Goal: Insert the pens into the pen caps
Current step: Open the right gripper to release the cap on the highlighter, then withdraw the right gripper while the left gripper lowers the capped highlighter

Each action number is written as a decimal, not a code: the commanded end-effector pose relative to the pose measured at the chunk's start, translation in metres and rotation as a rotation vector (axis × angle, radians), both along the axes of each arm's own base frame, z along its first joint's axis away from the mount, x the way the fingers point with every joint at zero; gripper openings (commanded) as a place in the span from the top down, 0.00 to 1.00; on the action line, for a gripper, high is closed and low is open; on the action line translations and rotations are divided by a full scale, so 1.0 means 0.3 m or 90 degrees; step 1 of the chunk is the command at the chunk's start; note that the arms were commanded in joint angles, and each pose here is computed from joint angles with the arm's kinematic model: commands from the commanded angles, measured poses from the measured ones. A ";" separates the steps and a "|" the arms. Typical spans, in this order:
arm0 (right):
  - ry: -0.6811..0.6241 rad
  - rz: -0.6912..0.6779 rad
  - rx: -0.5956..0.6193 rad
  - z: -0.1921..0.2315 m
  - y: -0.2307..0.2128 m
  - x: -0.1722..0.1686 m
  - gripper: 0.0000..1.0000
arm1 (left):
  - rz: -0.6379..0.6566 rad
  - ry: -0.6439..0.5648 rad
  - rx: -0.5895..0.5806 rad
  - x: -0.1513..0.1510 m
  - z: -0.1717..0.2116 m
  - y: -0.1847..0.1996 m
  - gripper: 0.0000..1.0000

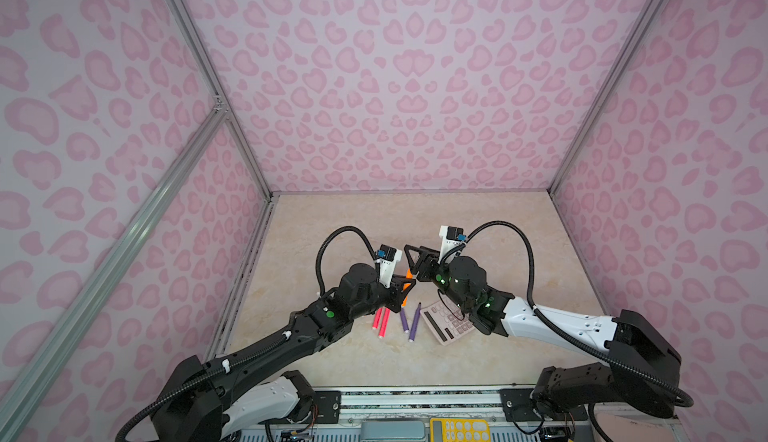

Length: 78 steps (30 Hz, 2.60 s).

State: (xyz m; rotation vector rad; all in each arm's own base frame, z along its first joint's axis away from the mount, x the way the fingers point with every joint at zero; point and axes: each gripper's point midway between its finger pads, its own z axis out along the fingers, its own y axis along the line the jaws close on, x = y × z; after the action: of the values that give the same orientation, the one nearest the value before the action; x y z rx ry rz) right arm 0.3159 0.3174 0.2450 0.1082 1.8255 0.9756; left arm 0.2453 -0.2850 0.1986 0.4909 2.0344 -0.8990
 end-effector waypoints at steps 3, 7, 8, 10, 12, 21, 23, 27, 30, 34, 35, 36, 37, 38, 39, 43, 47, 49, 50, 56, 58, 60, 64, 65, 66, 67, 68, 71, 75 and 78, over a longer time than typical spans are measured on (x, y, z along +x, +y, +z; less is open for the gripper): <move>0.033 0.046 -0.017 -0.035 0.040 0.004 0.58 | 0.008 -0.014 0.024 0.022 0.002 -0.014 0.96; 0.044 0.060 -0.025 -0.044 0.060 0.004 0.69 | 0.019 -0.007 0.037 0.033 -0.017 -0.011 0.96; 0.046 0.062 -0.025 -0.047 0.063 0.003 0.72 | 0.019 -0.004 0.039 0.034 -0.022 -0.012 0.96; 0.049 0.064 -0.025 -0.055 0.065 0.004 0.82 | 0.019 -0.001 0.037 0.035 -0.022 -0.016 0.96; 0.050 0.065 -0.025 -0.058 0.066 0.002 0.92 | 0.028 0.000 0.040 0.042 -0.026 -0.009 0.96; 0.063 0.096 -0.028 -0.094 0.103 -0.010 1.00 | 0.051 0.030 -0.008 0.070 -0.025 0.038 0.96; 0.066 0.104 -0.028 -0.100 0.120 -0.018 1.00 | 0.059 0.037 -0.026 0.080 -0.022 0.059 0.96; 0.062 0.117 -0.032 -0.105 0.153 -0.037 1.00 | 0.076 0.042 -0.064 0.099 -0.008 0.102 0.96; 0.063 0.127 -0.035 -0.124 0.177 -0.053 1.00 | 0.088 0.046 -0.084 0.109 0.004 0.132 0.96; 0.065 0.141 -0.038 -0.137 0.212 -0.078 1.00 | 0.121 0.036 -0.081 0.124 0.011 0.177 0.96; 0.065 0.141 -0.041 -0.140 0.218 -0.083 1.00 | 0.128 0.035 -0.082 0.127 0.012 0.188 0.96; 0.067 0.141 -0.042 -0.145 0.220 -0.086 1.00 | 0.133 0.035 -0.084 0.128 0.013 0.196 0.96; 0.066 0.138 -0.043 -0.151 0.218 -0.088 1.00 | 0.138 0.033 -0.086 0.129 0.015 0.204 0.96; 0.065 0.136 -0.041 -0.153 0.214 -0.090 1.00 | 0.145 0.031 -0.087 0.132 0.019 0.212 0.96; 0.065 0.135 -0.042 -0.159 0.212 -0.093 1.00 | 0.150 0.031 -0.085 0.134 0.017 0.220 0.96; 0.066 0.136 -0.039 -0.164 0.217 -0.106 1.00 | 0.182 0.029 -0.077 0.146 0.014 0.262 0.96; 0.067 0.145 -0.047 -0.171 0.246 -0.128 1.00 | 0.222 0.029 -0.067 0.157 0.006 0.313 0.96; 0.071 0.150 -0.048 -0.180 0.263 -0.140 1.00 | 0.232 0.025 -0.063 0.159 0.007 0.326 0.96; 0.074 0.153 -0.051 -0.190 0.273 -0.147 1.00 | 0.233 0.022 -0.063 0.158 0.012 0.329 0.96; 0.094 0.151 -0.089 -0.212 0.318 -0.171 1.00 | 0.272 -0.001 -0.035 0.165 0.018 0.375 0.96; 0.095 0.149 -0.099 -0.222 0.325 -0.181 1.00 | 0.286 -0.010 -0.021 0.168 0.019 0.393 0.96; 0.099 0.145 -0.105 -0.231 0.326 -0.181 1.00 | 0.306 -0.018 -0.006 0.174 0.024 0.417 0.96; 0.103 0.141 -0.107 -0.229 0.327 -0.179 1.00 | 0.338 -0.038 0.008 0.173 0.039 0.457 0.96; 0.102 0.139 -0.107 -0.228 0.324 -0.177 1.00 | 0.343 -0.039 0.008 0.171 0.042 0.463 0.96; 0.097 0.137 -0.108 -0.226 0.320 -0.177 1.00 | 0.345 -0.039 0.007 0.171 0.046 0.465 0.96; 0.095 0.133 -0.110 -0.229 0.314 -0.174 1.00 | 0.346 -0.038 0.008 0.170 0.046 0.465 0.96; 0.092 0.131 -0.109 -0.228 0.310 -0.172 1.00 | 0.350 -0.033 0.010 0.172 0.041 0.468 0.96; 0.077 0.121 -0.094 -0.222 0.288 -0.154 1.00 | 0.358 -0.016 0.025 0.182 0.018 0.469 0.96; 0.076 0.117 -0.082 -0.204 0.240 -0.117 0.62 | 0.387 0.017 0.062 0.205 -0.036 0.485 0.96; 0.072 0.098 -0.080 -0.194 0.183 -0.077 0.39 | 0.425 0.050 0.100 0.223 -0.090 0.511 0.96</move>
State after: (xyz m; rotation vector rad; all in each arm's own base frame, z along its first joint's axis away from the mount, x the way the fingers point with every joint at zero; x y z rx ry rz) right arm 0.2885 0.3847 0.1978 -0.0429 1.9790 1.0171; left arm 0.2908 -0.1623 0.1673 0.0510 2.1909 -0.5396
